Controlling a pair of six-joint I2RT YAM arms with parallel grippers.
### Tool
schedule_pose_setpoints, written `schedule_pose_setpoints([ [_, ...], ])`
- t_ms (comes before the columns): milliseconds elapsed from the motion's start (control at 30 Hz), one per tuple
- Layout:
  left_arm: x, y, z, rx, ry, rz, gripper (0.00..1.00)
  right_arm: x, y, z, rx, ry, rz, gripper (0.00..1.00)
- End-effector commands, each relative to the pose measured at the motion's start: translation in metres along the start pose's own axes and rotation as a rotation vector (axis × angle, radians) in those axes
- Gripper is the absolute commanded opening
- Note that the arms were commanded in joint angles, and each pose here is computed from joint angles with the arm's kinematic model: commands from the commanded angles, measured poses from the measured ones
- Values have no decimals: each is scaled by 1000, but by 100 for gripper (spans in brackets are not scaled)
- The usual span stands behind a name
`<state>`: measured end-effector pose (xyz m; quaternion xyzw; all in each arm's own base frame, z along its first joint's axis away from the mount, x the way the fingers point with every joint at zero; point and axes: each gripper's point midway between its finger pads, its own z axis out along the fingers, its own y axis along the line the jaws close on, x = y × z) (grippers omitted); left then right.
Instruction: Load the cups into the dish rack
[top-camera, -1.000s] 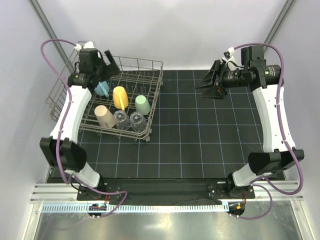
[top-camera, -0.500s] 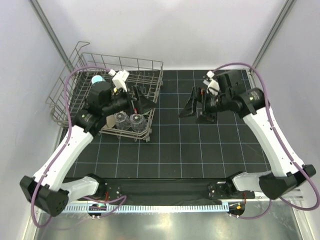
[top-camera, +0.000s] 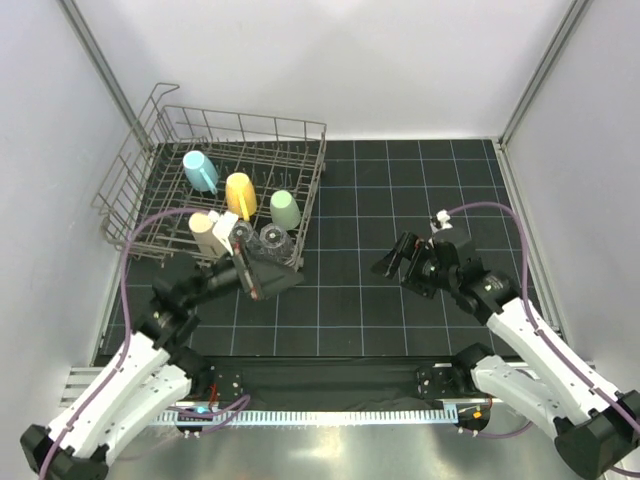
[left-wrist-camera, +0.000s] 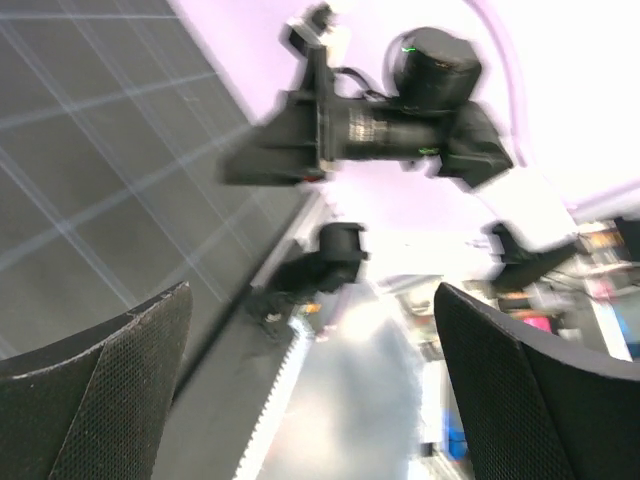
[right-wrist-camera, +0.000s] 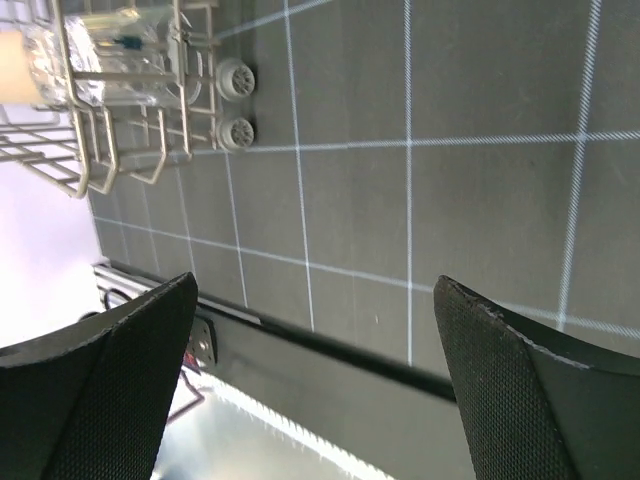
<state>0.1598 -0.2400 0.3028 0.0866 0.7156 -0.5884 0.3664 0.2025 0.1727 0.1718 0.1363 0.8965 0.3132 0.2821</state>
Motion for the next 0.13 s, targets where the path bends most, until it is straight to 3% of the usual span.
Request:
schedule_pose_setpoints([
  [0,11,-22,-12,201,-67,-108,100,-28,30,-2,-172,-168,24,100],
  [33,5,-39,-19,306,-120,-79,100,-23,26,0,-183,-169,14,100],
  [67,19,-26,-19,319,-111,-127,100,-22,29,-3,-219,-186,-8,100],
  [100,20,-34,-25,371,-111,-193,100,-24,53,-14,-364,-228,-72,100],
])
